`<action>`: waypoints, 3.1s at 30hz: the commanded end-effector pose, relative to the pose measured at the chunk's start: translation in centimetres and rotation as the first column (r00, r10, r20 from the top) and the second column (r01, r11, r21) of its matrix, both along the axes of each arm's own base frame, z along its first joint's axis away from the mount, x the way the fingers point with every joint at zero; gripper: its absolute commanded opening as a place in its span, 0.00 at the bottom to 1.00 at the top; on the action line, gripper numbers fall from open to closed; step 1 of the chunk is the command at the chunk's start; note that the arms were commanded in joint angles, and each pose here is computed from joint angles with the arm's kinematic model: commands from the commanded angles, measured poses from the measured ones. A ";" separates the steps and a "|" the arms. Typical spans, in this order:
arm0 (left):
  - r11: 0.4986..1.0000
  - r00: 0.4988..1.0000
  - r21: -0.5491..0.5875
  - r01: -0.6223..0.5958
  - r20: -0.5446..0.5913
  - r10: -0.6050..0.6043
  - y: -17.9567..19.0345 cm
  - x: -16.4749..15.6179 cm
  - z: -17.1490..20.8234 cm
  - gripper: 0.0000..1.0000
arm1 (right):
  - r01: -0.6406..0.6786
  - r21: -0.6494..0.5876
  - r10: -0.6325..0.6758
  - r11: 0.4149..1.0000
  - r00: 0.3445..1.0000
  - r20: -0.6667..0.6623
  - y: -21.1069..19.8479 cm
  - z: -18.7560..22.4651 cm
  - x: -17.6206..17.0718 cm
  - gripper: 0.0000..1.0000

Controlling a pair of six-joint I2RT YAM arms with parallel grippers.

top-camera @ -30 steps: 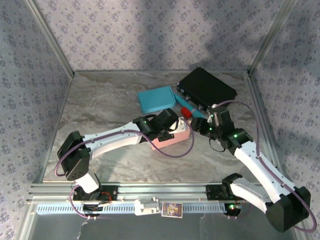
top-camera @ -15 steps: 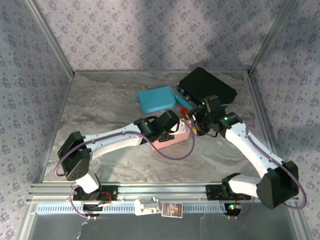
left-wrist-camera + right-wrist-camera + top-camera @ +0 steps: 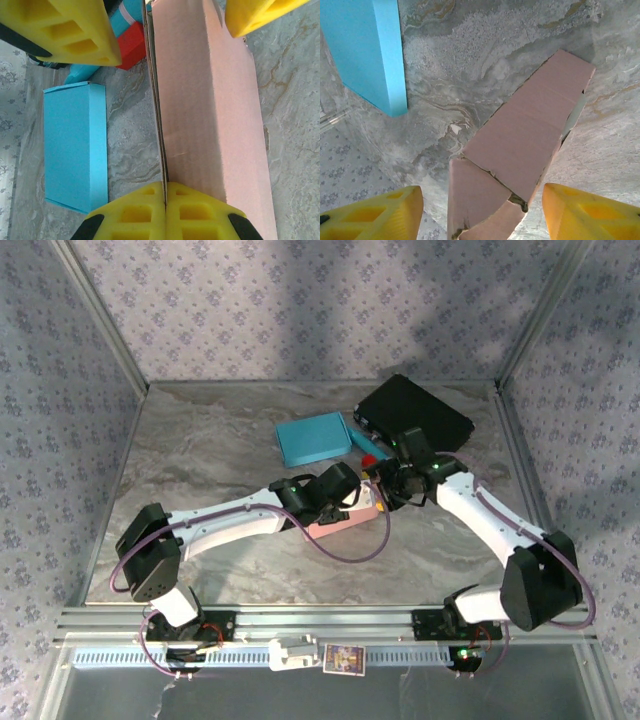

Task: Fold the paper box

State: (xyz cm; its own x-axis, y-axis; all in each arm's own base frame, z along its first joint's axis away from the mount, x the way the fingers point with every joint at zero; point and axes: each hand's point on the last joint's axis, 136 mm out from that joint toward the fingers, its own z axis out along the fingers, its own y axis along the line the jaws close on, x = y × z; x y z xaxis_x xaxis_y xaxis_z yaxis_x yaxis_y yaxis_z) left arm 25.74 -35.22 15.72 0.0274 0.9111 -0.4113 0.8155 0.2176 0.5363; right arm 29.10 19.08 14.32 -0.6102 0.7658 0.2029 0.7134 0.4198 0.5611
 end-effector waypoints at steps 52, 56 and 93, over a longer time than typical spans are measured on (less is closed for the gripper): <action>0.981 0.959 -0.093 -0.169 -0.245 0.142 2.7 -1.0 0.4 0.56 | 0.055 -0.070 -0.056 0.996 0.998 -0.013 1.4 -1.2 1.8 0.44; 0.984 0.956 -0.097 -0.150 -0.268 0.119 2.6 -1.5 0.5 0.59 | 0.048 -0.081 -0.050 0.996 0.998 -0.027 1.6 -1.0 1.9 0.43; 0.976 0.949 0.015 -0.215 -0.234 0.213 6.3 -1.3 -2.8 0.47 | 0.049 -0.119 -0.058 0.992 0.996 -0.075 1.7 -0.5 2.5 0.38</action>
